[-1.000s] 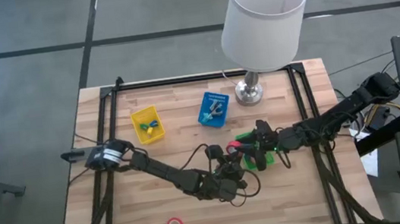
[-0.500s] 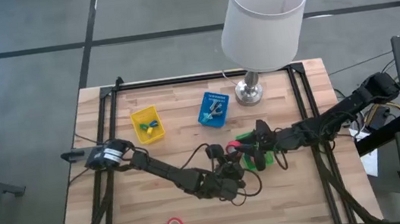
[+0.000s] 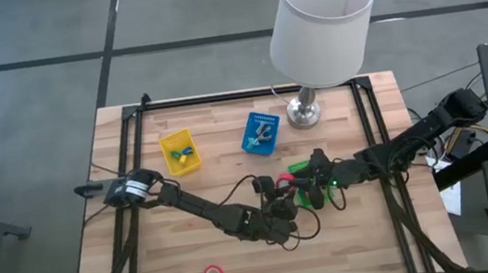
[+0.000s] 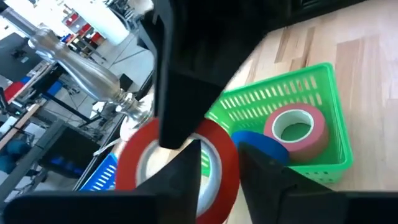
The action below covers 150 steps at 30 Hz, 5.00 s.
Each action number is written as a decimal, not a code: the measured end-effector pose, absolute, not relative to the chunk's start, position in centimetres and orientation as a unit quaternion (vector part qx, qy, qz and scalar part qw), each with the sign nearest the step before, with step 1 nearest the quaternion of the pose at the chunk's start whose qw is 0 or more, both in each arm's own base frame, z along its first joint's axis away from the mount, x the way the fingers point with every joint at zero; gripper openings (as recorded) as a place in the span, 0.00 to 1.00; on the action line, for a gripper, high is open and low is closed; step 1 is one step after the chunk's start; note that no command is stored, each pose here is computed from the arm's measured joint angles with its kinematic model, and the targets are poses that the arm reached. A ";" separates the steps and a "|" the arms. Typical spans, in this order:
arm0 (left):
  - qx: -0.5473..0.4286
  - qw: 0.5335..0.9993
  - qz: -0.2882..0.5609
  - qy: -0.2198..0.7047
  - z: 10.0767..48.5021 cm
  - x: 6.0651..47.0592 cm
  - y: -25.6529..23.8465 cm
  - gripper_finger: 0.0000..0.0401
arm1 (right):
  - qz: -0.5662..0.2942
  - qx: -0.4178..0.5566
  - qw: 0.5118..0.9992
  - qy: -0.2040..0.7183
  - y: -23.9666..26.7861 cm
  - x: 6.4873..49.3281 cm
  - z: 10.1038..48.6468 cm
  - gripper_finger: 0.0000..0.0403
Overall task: Pick and place Stapler, Stapler remover, tape
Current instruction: Put the top red tape into the green basket, then put the red tape into the green basket
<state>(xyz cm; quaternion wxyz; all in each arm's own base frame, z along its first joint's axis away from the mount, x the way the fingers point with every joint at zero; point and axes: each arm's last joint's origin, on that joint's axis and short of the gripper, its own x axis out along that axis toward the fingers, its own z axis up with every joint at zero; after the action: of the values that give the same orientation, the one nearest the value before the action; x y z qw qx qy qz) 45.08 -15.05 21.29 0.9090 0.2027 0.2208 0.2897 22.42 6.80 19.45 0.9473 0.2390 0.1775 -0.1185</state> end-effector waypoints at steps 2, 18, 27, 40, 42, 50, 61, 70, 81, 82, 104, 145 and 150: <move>0.191 0.913 0.286 0.218 21.3 45.1 -15.0 0.30 | -0.124 0.234 0.946 0.189 6.8 22.3 19.2 0.30; 0.139 0.933 0.259 0.210 21.7 44.9 -15.6 0.44 | -0.177 0.218 0.917 0.285 5.9 19.9 20.4 0.28; 0.139 0.931 0.258 0.219 21.4 44.8 -15.6 0.44 | -0.263 0.241 0.857 0.372 4.3 15.7 21.4 0.30; 0.134 0.931 0.258 0.221 21.3 44.7 -15.6 0.44 | -0.228 0.205 0.881 0.361 4.8 17.0 19.7 0.30; 0.135 0.931 0.258 0.221 21.3 44.7 -15.6 0.44 | -0.231 0.200 0.879 0.367 4.9 17.2 19.4 0.30; 0.119 0.933 0.262 0.218 21.2 44.7 -15.7 0.44 | -0.236 0.150 0.861 0.425 5.2 18.2 17.3 0.30; 0.119 0.932 0.262 0.219 21.2 44.7 -15.7 0.44 | -0.218 0.128 0.867 0.430 5.3 18.8 18.0 0.41; 0.176 0.927 0.209 0.257 22.3 43.5 -18.5 0.44 | -0.211 0.090 0.875 0.426 5.2 19.0 18.4 0.47; -0.010 0.898 0.039 0.437 22.7 39.0 -24.0 0.43 | -0.200 0.137 0.896 0.372 5.7 20.3 20.3 0.48; -0.035 0.892 0.030 0.450 22.3 38.6 -24.6 0.43 | -0.196 0.142 0.900 0.363 5.7 20.5 20.4 0.48; -0.299 0.717 0.230 0.586 20.7 28.6 -30.9 0.43 | -0.184 0.144 0.907 0.350 5.9 20.7 20.4 0.48; 0.054 0.908 0.255 0.327 19.1 39.4 -19.7 0.15 | -0.163 0.258 0.925 0.225 6.4 22.4 21.9 0.48; 0.083 0.918 0.275 0.275 20.3 42.3 -16.5 0.14 | -0.170 0.253 0.922 0.238 6.7 23.1 20.8 0.48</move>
<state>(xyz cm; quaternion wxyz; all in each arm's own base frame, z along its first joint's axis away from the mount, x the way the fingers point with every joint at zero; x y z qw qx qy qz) 42.32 -16.49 20.33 0.9176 0.0827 0.2747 0.2751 23.11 6.66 20.77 0.9222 0.2532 0.2382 -0.1696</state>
